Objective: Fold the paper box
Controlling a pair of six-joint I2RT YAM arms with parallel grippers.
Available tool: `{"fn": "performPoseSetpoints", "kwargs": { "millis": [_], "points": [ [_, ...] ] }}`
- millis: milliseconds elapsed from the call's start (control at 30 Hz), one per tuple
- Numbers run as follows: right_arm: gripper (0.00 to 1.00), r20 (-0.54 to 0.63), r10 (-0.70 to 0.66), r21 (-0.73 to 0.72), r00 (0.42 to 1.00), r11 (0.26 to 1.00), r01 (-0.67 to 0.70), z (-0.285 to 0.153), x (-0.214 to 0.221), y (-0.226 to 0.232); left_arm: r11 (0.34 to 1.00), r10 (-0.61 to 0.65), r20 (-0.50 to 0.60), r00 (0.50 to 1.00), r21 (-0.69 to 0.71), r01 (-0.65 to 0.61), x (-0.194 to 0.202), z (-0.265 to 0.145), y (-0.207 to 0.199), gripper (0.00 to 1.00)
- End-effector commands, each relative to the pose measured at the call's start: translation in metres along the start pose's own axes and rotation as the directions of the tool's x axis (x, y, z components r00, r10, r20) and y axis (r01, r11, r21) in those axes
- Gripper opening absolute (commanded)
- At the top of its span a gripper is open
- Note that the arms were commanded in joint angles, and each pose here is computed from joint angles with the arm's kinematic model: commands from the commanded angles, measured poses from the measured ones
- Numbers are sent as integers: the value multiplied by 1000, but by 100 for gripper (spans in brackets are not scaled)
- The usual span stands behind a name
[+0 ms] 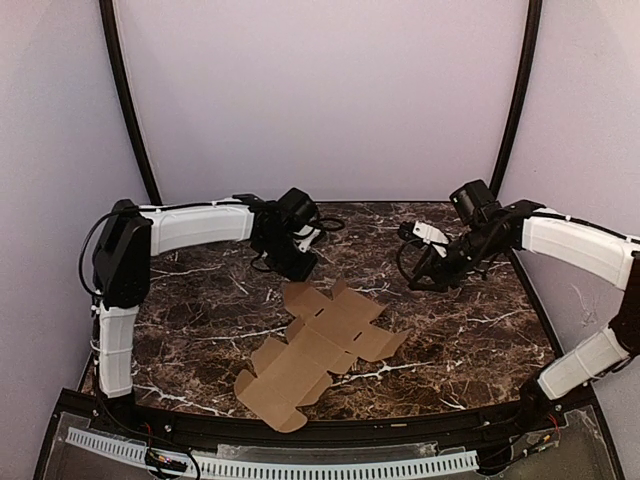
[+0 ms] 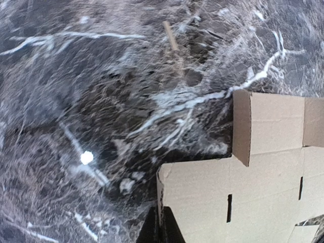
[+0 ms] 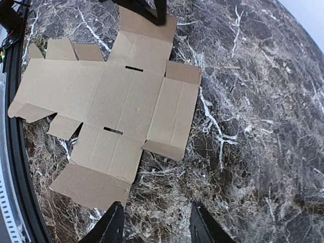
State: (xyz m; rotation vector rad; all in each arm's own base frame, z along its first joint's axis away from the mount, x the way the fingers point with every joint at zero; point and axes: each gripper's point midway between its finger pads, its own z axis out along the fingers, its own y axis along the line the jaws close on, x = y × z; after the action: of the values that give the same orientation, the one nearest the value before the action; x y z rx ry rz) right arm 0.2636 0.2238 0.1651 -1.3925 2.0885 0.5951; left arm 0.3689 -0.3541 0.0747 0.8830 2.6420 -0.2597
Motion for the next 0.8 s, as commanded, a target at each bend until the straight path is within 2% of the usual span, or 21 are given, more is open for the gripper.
{"fn": "performPoseSetpoints", "kwargs": {
  "millis": [0,33,167,367,567,767],
  "points": [
    [45,38,80,-24,996,997,-79,7,-23,-18,970,-221,221,950,-53,238,-13,-55,24,1],
    [45,37,95,-31,995,995,-94,9,-27,-22,967,-243,280,929,-10,256,-16,-64,21,1],
    [48,38,134,-56,990,990,-132,19,-44,-39,969,-245,384,890,88,229,-13,-77,11,1],
    [58,34,152,-159,988,977,-144,33,-66,-47,974,-223,543,809,152,166,-4,-90,8,1],
    [69,-28,168,-268,985,948,-169,54,-67,-49,973,-218,615,758,195,121,-4,-104,2,1],
    [69,-52,157,-287,986,944,-165,71,-67,-60,974,-201,641,741,210,83,-2,-108,-5,1]
  ]
}}
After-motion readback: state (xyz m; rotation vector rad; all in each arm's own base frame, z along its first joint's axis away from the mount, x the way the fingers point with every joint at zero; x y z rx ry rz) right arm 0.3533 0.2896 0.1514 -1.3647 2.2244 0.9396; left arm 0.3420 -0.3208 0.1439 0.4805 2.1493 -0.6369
